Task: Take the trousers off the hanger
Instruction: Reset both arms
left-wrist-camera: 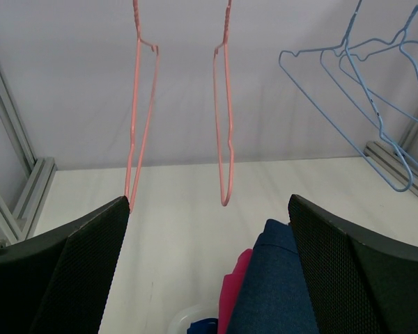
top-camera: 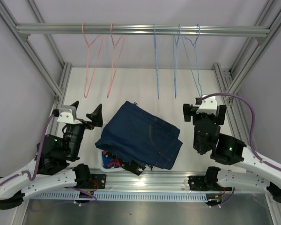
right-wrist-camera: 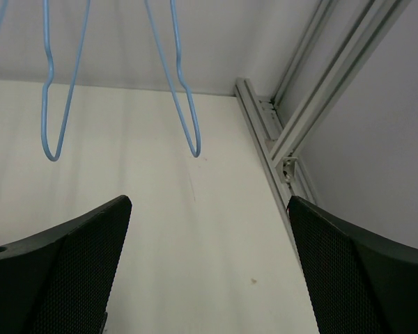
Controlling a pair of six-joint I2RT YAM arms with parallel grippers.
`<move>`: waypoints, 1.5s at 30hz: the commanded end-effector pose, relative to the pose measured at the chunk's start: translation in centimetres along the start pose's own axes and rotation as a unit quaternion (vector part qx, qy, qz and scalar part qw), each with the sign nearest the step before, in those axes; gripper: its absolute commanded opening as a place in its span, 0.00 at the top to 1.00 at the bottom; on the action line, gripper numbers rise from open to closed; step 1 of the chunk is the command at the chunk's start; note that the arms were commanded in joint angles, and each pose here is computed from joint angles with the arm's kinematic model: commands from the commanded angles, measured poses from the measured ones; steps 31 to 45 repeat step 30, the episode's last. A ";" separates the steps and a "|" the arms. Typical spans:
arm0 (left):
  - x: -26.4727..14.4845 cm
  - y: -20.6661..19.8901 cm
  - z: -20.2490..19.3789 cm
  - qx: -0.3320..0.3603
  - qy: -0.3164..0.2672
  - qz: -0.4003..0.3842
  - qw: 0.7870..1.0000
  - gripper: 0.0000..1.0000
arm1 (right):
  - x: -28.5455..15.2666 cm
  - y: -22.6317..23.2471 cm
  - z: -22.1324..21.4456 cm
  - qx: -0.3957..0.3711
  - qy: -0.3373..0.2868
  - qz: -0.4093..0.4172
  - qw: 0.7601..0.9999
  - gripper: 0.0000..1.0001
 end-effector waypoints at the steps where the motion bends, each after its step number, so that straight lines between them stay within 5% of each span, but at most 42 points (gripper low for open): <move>1: 0.1 0.1 0.5 -0.016 -0.014 0.008 1.000 0.00 | -0.6 -1.4 0.8 0.060 -0.016 0.024 0.998 0.01; 45: 0.6 0.1 0.0 -0.006 -0.011 0.019 1.000 0.01 | -1.3 -1.0 1.0 0.069 -0.036 0.084 0.993 0.00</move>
Point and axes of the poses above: each gripper's point midway between its finger pads, its own x axis out along the fingers, its own y axis along the line the jaws close on, z = x × y, the point moved 9 cm from there along -x, back along the fingers, and after that the axes turned 10 degrees about -x, right-handed, at the moved point
